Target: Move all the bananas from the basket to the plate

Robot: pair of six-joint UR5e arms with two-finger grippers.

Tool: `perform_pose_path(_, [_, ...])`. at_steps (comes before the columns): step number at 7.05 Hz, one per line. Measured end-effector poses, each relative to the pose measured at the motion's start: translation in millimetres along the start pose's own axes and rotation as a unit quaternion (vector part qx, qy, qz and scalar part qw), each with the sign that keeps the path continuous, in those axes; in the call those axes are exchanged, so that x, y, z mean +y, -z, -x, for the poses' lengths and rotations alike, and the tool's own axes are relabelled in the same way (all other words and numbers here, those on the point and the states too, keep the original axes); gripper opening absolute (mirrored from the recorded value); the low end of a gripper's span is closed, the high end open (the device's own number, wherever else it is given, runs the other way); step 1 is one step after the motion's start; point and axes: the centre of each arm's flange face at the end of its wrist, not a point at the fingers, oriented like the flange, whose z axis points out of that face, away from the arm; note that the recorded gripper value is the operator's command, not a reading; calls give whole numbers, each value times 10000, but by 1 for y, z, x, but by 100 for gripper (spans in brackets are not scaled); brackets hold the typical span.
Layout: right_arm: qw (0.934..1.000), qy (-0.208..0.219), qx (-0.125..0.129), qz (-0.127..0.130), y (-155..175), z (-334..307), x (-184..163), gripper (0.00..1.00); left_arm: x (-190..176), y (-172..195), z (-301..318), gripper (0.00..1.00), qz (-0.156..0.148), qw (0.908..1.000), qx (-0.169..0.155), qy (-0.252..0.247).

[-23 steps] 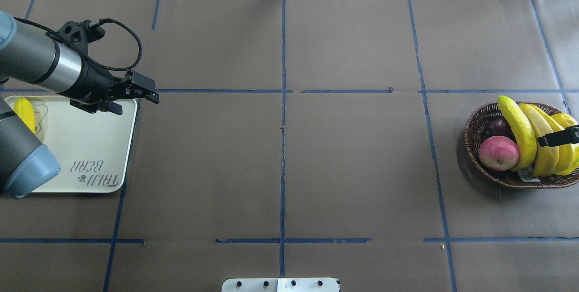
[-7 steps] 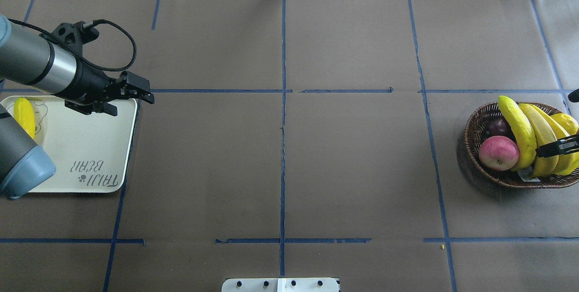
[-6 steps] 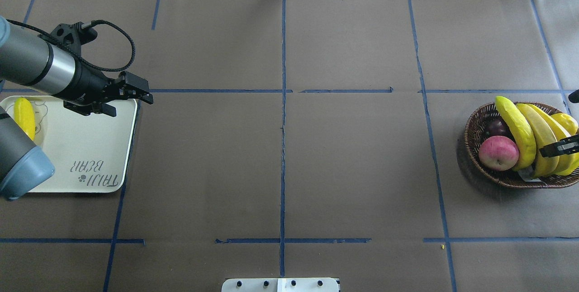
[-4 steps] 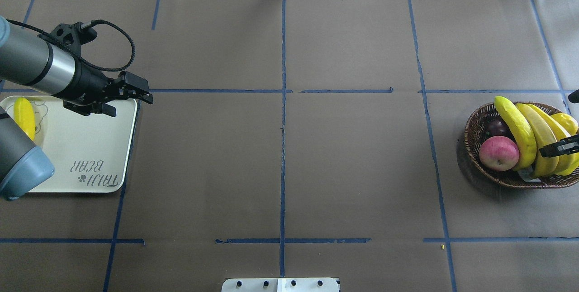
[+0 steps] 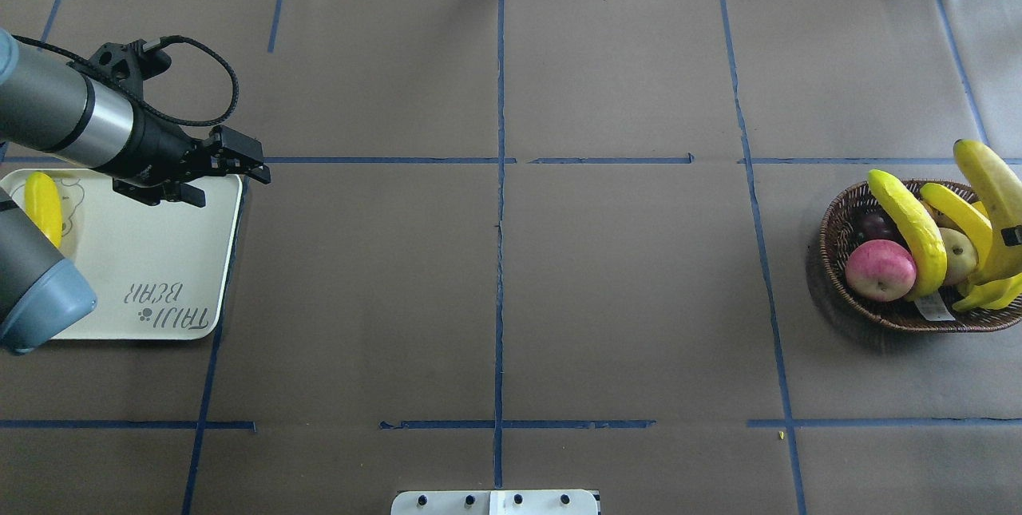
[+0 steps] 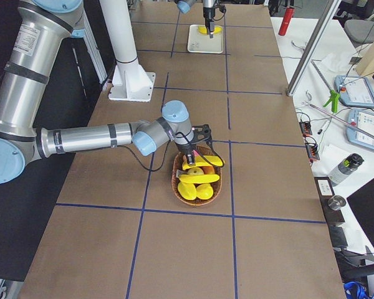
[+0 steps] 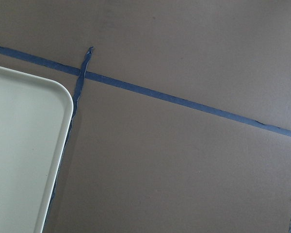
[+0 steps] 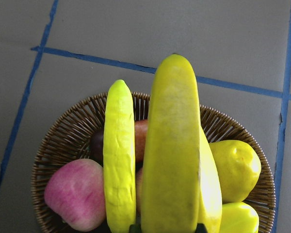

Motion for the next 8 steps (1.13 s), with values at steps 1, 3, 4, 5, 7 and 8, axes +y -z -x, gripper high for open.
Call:
perform_pose_path(1, [9995,-94,-276,-102,19,0,-8,0,0,0,0,99,1,10000,1,-1])
perform_pose_path(3, [9950,-220,-955,-209,44,19,-36,0,1,0,-3,99,9,10000,22,-20])
perform_pose_path(4, [9907,-437,-1275,-191,49,42,-58,1,1,1,-8,99,10,10000,59,-46])
perform_pose_path(5, [9849,-635,-1605,-93,51,75,-81,1,2,3,-18,99,4,9999,150,-41])
perform_pose_path(7, [9733,-821,-2142,106,50,172,-121,0,14,9,-74,99,-37,9973,690,245])
perform_pose_path(8, [9659,-1084,-2350,68,50,229,-134,0,26,10,-101,99,-104,9937,1025,432])
